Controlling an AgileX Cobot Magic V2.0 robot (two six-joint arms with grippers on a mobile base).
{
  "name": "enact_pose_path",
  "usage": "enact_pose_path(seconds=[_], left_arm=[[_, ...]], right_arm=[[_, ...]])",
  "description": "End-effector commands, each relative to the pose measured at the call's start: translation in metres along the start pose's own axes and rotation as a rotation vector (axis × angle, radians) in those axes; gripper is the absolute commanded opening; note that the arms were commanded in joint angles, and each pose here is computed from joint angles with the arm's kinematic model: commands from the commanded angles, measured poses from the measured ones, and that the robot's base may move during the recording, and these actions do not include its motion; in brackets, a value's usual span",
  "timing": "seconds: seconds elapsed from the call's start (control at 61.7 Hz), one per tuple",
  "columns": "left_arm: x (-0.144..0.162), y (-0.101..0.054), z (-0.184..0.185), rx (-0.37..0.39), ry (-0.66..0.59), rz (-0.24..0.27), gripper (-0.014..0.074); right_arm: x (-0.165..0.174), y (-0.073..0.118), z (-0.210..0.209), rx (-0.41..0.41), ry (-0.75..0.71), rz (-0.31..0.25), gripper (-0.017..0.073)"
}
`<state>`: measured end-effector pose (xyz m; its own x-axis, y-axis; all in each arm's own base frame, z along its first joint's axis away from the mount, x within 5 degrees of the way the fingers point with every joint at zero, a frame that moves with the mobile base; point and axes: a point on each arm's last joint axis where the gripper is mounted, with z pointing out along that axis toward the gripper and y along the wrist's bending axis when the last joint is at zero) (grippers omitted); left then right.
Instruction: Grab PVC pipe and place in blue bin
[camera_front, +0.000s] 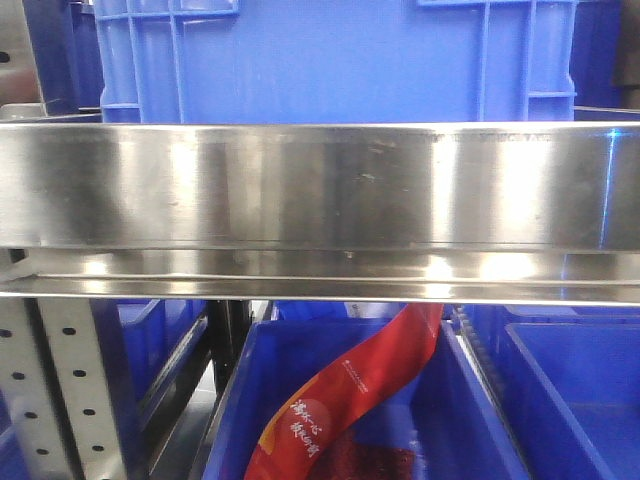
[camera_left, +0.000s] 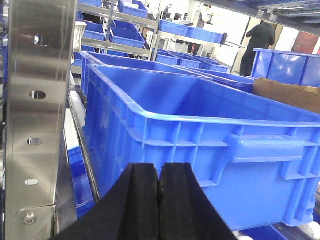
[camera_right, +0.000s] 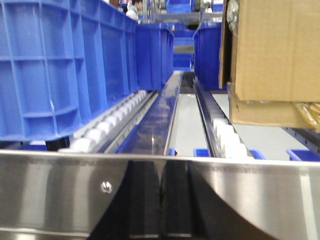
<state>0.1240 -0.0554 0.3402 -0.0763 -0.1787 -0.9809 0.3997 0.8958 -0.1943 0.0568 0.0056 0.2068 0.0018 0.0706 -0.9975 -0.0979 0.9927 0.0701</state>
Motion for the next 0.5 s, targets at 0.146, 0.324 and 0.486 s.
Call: enact_pose_path(seconds=[0.146, 0.324, 0.486], left_arm=[[-0.0018, -0.0007, -0.0011, 0.005, -0.02, 0.002, -0.0111], [-0.0018, -0.0007, -0.0011, 0.005, -0.02, 0.002, -0.0111], [-0.0018, -0.0007, -0.0011, 0.005, -0.02, 0.002, -0.0111]], right_arm=[[-0.0057, -0.0001, -0.0008, 0.002, -0.071, -0.001, -0.0167], [-0.0059, -0.0001, -0.0008, 0.002, -0.073, -0.001, -0.0167], [-0.0059, -0.0001, -0.0008, 0.002, -0.073, -0.001, -0.0167]])
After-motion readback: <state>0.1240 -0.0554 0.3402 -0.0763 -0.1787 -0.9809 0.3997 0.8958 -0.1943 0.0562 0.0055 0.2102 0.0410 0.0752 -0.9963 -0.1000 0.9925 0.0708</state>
